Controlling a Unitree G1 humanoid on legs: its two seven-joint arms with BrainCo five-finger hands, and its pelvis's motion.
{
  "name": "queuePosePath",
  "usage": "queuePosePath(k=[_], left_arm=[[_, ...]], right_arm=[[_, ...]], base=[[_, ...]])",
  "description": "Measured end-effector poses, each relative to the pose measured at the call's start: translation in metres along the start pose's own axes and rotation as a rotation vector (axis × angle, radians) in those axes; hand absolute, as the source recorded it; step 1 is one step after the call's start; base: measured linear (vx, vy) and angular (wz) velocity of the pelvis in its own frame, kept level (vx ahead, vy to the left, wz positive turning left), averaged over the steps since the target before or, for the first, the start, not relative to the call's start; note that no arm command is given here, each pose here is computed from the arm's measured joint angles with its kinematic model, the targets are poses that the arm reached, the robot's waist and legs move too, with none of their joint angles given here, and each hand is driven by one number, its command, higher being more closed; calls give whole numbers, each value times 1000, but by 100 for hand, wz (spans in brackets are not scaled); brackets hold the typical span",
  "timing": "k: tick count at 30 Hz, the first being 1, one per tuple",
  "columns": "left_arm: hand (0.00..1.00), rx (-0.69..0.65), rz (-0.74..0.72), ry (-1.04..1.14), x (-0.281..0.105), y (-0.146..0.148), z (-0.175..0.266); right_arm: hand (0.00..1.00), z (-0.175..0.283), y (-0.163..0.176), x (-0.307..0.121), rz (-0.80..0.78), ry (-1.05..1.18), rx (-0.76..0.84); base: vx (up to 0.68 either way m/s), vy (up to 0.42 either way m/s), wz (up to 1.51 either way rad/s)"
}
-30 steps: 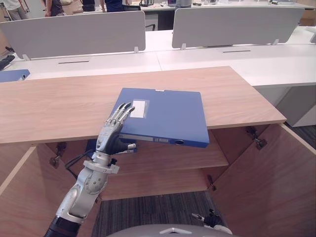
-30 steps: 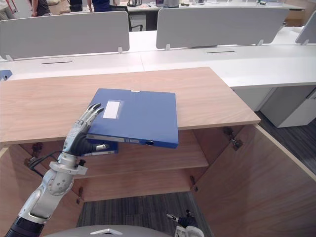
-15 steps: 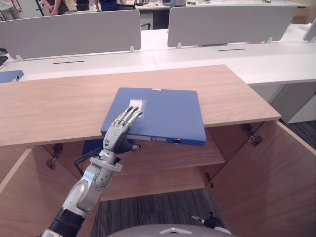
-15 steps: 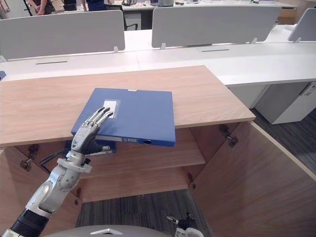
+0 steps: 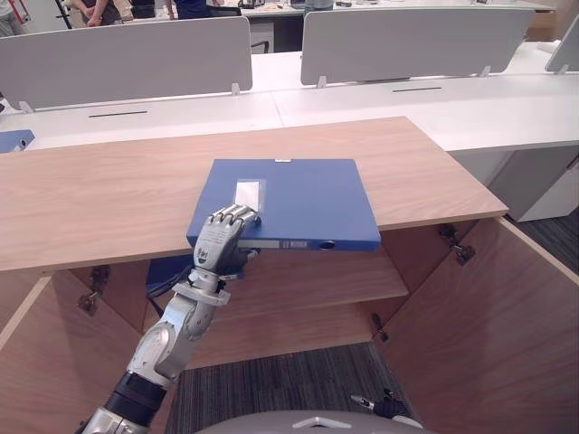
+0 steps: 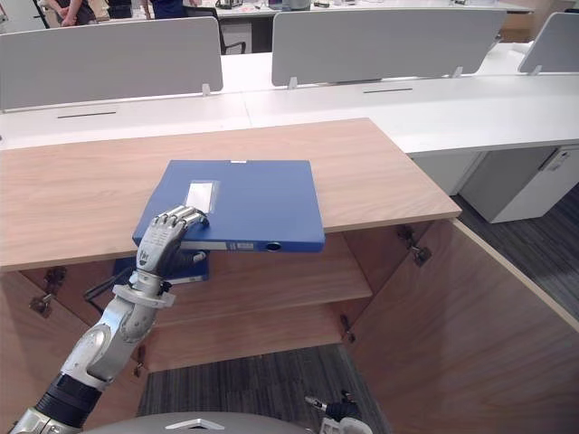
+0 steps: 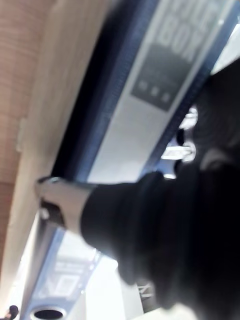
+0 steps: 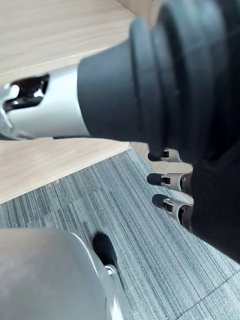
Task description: Walk over to the cabinet, pick up the folder, carry it to the office cabinet, place the folder inside the office cabinet, then close the office cabinet door
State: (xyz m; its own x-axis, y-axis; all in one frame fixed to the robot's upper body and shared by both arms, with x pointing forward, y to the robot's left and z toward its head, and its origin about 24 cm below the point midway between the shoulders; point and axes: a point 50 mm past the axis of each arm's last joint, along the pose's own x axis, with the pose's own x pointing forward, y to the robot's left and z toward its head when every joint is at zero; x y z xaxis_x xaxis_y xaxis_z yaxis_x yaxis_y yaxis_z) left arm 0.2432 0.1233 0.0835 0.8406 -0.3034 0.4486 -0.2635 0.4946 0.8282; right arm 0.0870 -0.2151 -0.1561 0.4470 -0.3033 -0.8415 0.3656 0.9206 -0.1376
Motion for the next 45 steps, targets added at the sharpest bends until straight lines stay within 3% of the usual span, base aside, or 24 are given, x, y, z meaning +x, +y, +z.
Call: queuePosePath(k=[14, 22, 29, 37, 45], left_arm=[[100, -81, 83, 64, 5, 0, 1], [100, -264, 336, 154, 1, 34, 7], [100, -393, 589, 156, -4, 70, 21], [100, -437, 848, 163, -18, 106, 27], [100, -480, 964, 122, -26, 123, 37]], right_arm=[[0, -5, 1, -1, -4, 25, -2], [0, 6, 11, -2, 13, -37, 8], [0, 41, 38, -16, 95, -255, 94], [0, 95, 53, -49, 172, -576, 199], [0, 150, 56, -103, 247, -924, 301]], base=[[-7, -8, 0], [-18, -17, -7], [-53, -27, -5], [-53, -23, 0], [0, -5, -3]])
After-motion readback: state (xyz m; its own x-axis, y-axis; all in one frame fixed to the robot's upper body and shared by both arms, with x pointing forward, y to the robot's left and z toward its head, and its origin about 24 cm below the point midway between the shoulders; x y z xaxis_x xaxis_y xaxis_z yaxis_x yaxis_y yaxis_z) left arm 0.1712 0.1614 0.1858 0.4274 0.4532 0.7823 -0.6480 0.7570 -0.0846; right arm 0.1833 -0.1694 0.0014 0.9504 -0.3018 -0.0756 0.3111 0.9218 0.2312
